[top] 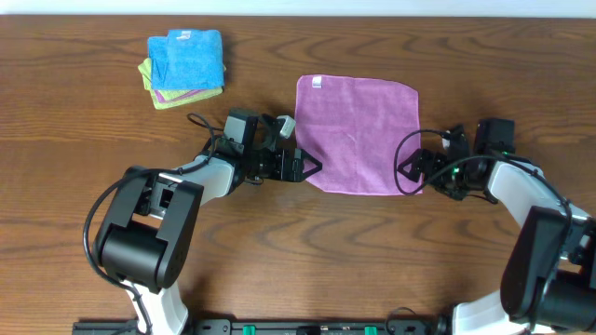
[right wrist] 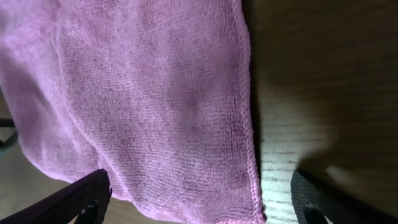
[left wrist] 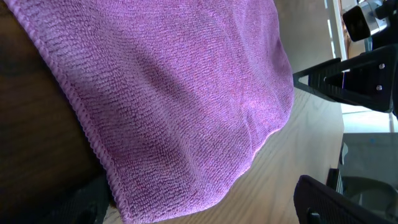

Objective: Fold the cloth

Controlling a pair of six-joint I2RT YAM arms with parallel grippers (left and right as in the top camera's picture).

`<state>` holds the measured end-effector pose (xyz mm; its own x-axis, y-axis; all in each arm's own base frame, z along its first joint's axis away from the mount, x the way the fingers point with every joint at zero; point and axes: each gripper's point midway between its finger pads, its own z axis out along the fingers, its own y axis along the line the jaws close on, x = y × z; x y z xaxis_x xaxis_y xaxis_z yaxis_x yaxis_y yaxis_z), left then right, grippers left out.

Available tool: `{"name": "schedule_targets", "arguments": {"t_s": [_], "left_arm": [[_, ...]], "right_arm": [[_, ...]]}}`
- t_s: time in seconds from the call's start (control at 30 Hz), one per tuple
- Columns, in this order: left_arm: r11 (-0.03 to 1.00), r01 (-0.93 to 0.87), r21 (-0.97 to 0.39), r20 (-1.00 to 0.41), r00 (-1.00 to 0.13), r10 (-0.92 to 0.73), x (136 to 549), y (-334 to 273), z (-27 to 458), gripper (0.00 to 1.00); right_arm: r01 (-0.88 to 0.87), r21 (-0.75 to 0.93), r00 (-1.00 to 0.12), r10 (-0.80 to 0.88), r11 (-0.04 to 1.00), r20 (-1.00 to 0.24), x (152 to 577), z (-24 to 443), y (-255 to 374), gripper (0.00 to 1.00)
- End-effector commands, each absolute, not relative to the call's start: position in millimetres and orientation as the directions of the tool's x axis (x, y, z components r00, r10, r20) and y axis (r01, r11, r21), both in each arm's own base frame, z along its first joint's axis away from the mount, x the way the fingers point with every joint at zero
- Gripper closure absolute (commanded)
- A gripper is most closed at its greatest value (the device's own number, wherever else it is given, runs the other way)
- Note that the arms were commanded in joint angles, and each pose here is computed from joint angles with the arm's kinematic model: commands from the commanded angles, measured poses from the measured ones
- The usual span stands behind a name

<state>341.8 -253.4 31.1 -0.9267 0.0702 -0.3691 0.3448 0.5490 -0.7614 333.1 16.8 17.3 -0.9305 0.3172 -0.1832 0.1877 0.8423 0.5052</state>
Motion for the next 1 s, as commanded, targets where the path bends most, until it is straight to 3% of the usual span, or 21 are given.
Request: {"name": "schedule_targets", "arguments": {"t_s": [0.0, 0.57, 0.97], "left_arm": [[0.596, 0.258, -0.761, -0.285, -0.957, 0.05, 335.5, -246.3, 6.6, 0.04], [0.597, 0.237, -0.767, -0.269, -0.962, 0.037, 335.5, -246.3, 6.6, 0.04], [0.591, 0.252, -0.766, -0.285, -0.958, 0.039, 337.6, -246.7, 8.4, 0.04]], "right_arm": [[0.187, 0.491, -0.935, 0.307, 0.851, -0.175, 330.7, 6.7, 11.7, 0.07], [0.277, 0.547, -0.939, 0.343, 0.79, -0.02, 308.8, -29.2, 4.4, 0.11], [0.264, 0.59, -0.938, 0.345, 0.763, -0.026, 290.3, -43.7, 12.9, 0.1]]}}
